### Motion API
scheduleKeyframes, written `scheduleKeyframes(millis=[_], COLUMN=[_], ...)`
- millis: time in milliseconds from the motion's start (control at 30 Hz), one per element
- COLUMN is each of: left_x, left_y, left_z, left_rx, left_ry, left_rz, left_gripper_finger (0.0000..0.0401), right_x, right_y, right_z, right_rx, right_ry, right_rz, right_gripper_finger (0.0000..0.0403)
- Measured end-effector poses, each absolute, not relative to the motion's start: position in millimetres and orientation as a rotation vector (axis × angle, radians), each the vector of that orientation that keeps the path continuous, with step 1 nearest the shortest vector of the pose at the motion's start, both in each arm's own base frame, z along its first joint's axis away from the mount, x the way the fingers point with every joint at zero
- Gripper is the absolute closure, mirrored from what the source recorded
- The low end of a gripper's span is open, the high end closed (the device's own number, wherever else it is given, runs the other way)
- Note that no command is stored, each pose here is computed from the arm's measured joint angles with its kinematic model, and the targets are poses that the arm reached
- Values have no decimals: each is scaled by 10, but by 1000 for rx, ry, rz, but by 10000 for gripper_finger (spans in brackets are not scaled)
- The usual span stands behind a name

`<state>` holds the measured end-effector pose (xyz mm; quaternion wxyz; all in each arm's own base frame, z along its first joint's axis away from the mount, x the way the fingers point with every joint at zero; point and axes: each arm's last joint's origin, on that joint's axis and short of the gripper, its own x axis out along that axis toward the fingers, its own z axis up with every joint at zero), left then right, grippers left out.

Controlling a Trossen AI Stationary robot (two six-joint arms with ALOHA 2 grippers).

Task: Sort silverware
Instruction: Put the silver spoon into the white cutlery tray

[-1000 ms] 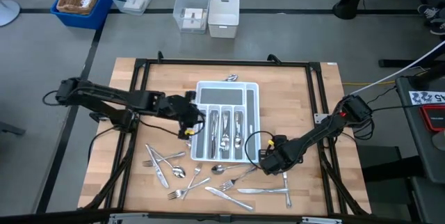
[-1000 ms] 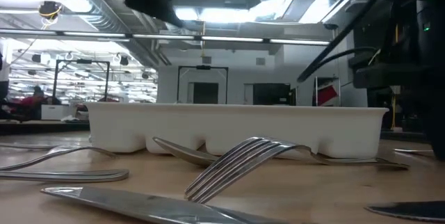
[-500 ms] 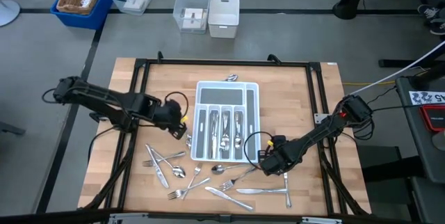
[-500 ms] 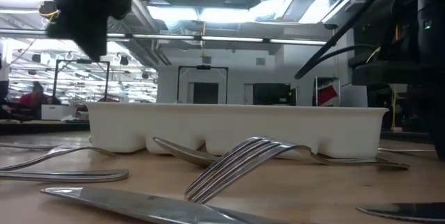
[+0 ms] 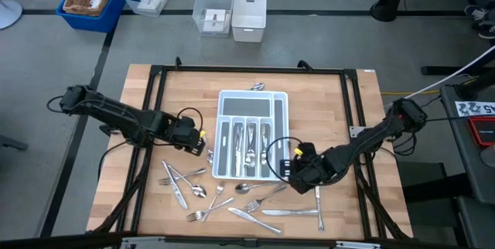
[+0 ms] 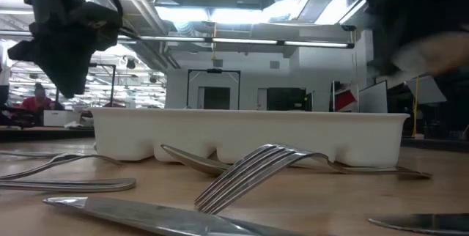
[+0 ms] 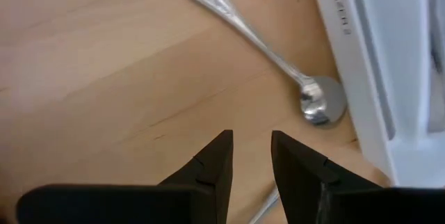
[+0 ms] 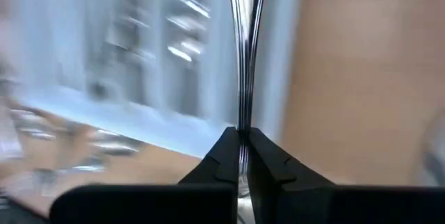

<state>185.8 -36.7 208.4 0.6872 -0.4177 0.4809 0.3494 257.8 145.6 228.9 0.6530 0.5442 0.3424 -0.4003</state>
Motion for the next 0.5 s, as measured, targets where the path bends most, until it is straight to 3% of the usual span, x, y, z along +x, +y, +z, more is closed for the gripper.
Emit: scheduleKeyframes(millis=[200,500], left_x=[1923,1975], left_y=[-380,-389], left_z=[2062,2084], left_rx=[-958,-942], left_ry=[1020,980], left_rz=[722,666], left_gripper_finger=[313,313], right_x=[2811,3195], right_y=[1372,1019], right_z=[2404,2194], right_rx=[1125,912], right_ry=[525,513], right_rz=[-804,-772], right_gripper_finger=[388,387])
